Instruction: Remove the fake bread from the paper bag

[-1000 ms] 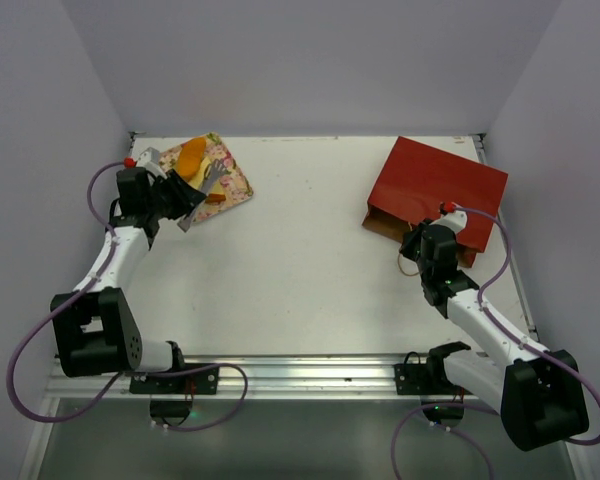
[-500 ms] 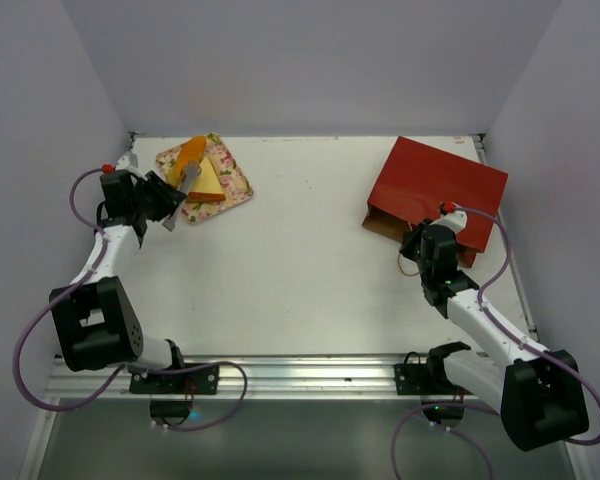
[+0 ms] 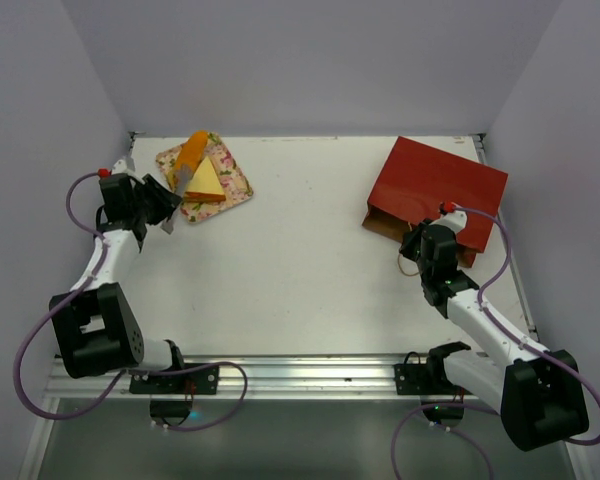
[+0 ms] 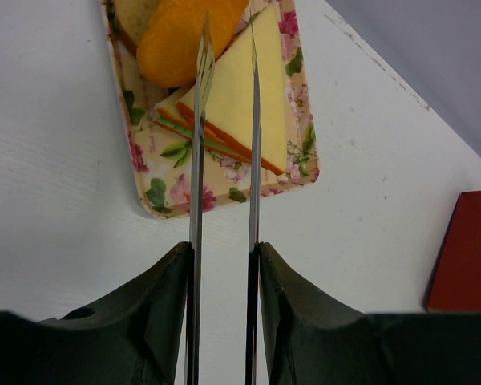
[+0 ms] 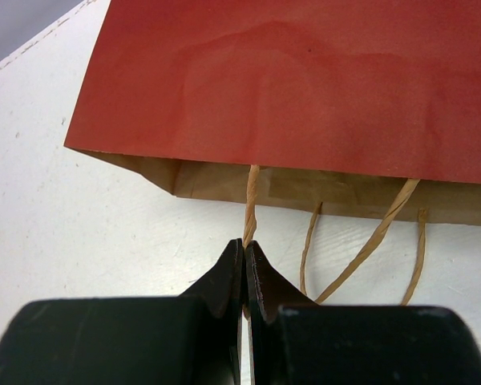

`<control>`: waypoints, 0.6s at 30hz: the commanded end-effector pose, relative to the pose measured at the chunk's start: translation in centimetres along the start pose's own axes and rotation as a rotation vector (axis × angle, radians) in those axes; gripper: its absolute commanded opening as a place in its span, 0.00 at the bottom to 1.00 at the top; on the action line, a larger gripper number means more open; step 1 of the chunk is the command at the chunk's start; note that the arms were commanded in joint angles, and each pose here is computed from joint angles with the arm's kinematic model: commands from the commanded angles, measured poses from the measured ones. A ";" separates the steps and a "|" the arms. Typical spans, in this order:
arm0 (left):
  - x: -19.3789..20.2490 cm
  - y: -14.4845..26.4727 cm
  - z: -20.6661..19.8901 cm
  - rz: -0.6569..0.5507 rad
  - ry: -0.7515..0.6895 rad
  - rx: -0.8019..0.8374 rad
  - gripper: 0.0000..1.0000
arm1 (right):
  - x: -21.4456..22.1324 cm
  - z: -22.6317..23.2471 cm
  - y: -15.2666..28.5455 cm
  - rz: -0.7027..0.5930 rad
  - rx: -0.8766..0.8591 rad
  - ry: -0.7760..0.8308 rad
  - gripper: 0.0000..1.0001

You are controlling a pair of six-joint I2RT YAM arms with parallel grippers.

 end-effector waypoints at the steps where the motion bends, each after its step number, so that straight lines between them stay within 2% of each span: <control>1: -2.8 1.5 -1.3 -0.114 -0.054 0.002 0.42 | -2.0 1.1 0.0 -0.050 -0.032 -0.028 0.00; 4: -3.0 1.9 -1.5 -0.124 -0.063 0.003 0.42 | -1.9 1.1 0.0 -0.048 -0.031 -0.028 0.00; 10: -2.2 3.6 -3.9 -0.115 -0.100 0.131 0.42 | -1.9 1.1 -0.1 -0.045 -0.031 -0.025 0.00; 18: 1.2 5.2 -7.5 -0.054 -0.194 0.267 0.41 | -1.9 1.4 -0.1 -0.042 -0.051 -0.009 0.00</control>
Point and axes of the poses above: each gripper's point midway between its finger pads, its own y axis back along the fingers, its own z axis along the line the jaws close on, x = y × z, the point moved 6 cm from there along y, back along the fingers, and after that the axes turned 6 degrees about y, right-handed, at the moved point
